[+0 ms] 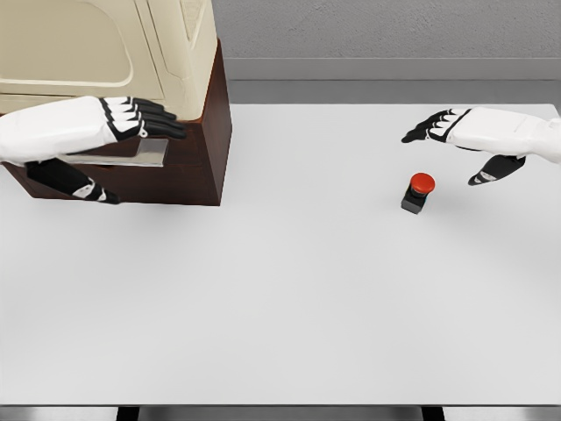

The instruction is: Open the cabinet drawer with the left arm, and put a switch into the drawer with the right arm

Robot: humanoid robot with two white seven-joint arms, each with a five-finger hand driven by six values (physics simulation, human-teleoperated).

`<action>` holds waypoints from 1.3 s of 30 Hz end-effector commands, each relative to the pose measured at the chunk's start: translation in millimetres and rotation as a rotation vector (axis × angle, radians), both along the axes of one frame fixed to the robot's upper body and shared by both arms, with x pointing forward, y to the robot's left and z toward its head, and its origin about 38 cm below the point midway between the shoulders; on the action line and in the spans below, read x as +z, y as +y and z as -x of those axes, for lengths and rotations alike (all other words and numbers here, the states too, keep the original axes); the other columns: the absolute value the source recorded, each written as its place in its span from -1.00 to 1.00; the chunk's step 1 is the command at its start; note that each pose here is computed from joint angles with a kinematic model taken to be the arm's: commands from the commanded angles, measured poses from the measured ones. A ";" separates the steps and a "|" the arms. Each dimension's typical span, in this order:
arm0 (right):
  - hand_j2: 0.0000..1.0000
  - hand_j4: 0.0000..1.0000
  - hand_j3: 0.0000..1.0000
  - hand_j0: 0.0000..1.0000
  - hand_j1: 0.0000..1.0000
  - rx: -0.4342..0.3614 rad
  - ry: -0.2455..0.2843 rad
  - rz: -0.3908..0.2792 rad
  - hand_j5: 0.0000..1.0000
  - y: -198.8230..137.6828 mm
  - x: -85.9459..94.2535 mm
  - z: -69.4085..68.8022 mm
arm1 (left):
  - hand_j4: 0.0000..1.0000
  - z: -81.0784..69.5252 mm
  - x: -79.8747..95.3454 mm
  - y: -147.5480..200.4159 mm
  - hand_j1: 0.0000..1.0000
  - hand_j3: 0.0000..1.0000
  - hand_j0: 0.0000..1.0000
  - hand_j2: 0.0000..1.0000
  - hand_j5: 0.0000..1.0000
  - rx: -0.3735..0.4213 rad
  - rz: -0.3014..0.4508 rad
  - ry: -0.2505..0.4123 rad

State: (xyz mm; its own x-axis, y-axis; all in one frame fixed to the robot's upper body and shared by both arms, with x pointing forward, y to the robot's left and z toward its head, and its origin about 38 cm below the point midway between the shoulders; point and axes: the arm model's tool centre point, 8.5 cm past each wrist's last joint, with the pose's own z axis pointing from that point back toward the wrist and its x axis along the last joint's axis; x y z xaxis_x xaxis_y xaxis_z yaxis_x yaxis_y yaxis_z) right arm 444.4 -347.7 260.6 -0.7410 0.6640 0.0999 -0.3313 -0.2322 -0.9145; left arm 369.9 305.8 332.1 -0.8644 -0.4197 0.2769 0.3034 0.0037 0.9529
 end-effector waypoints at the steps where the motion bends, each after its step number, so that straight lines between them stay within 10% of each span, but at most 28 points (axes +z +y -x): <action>1: 1.00 1.00 1.00 1.00 1.00 -0.007 0.003 -0.002 1.00 -1.7 -0.1 -0.3 | 1.00 0.8 4.1 4.7 1.00 1.00 1.00 1.00 1.00 0.015 0.031 0.016; 21: 1.00 1.00 1.00 1.00 1.00 0.007 0.115 -0.025 1.00 20.2 -48.5 -8.9 | 1.00 0.5 12.4 5.2 1.00 1.00 1.00 1.00 1.00 0.011 0.037 0.012; 28: 1.00 1.00 1.00 1.00 1.00 -0.026 0.161 -0.033 1.00 17.4 -67.1 -15.7 | 1.00 5.6 -0.1 5.8 1.00 1.00 1.00 1.00 1.00 -0.042 -0.122 0.083; 39: 0.90 0.90 0.90 0.90 0.90 -0.046 0.171 -0.022 0.90 17.7 -75.8 -21.7 | 1.00 -4.9 6.9 -13.3 1.00 1.00 1.00 1.00 1.00 -0.039 -0.031 0.136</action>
